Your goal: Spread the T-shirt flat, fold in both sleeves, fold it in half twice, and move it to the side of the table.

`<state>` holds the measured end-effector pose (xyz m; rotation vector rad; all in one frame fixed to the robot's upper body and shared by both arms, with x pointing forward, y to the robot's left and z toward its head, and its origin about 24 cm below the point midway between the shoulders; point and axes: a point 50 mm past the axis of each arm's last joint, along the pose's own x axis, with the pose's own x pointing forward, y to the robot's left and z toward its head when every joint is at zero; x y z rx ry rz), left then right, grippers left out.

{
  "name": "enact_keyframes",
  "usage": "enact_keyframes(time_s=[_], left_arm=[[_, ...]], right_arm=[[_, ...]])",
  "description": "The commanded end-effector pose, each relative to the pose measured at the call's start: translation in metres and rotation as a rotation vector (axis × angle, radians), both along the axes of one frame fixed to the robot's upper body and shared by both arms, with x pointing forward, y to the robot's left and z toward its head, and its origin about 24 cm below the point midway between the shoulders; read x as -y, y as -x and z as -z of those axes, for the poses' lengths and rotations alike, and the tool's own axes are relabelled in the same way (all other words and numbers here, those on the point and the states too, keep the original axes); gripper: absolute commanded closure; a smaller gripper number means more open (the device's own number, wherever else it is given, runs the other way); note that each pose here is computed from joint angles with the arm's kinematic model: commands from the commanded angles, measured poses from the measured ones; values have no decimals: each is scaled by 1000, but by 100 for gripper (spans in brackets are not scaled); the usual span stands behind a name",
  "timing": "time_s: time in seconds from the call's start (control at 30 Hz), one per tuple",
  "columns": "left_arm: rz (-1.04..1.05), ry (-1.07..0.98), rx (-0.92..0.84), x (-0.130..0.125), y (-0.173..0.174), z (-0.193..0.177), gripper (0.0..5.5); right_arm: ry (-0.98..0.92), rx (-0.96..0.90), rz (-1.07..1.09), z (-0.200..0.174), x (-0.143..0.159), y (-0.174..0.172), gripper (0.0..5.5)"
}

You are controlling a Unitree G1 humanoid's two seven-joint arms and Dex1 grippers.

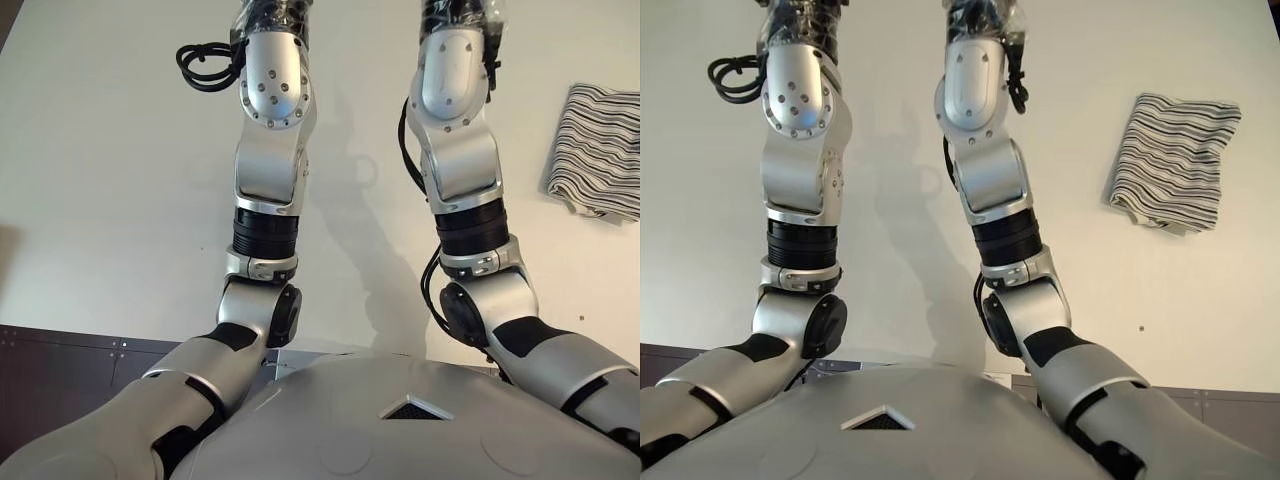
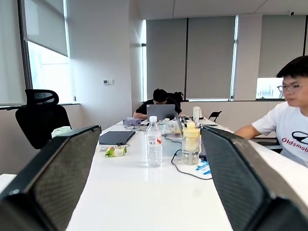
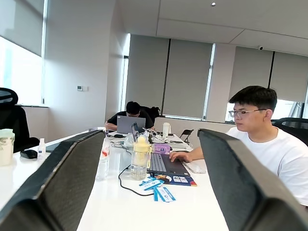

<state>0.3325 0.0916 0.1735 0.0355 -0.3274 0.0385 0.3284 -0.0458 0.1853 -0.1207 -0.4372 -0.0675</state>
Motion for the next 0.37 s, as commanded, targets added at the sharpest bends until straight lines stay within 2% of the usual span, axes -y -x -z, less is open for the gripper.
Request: enact_keyframes(time_s=[0.03, 0.1, 0.23, 0.37], left_arm=[[-15, -26, -34, 1, -17, 1, 165], [-39, 11, -56, -4, -18, 7, 202], [-53, -32, 26, 16, -15, 1, 202], [-182, 76, 16, 15, -21, 3, 202]], right_arm=[[-38, -39, -4, 6, -17, -7, 194], [-27, -26, -43, 3, -30, -14, 191], [-56, -22, -28, 4, -22, -17, 191], [-58, -34, -90, 4, -19, -22, 191]])
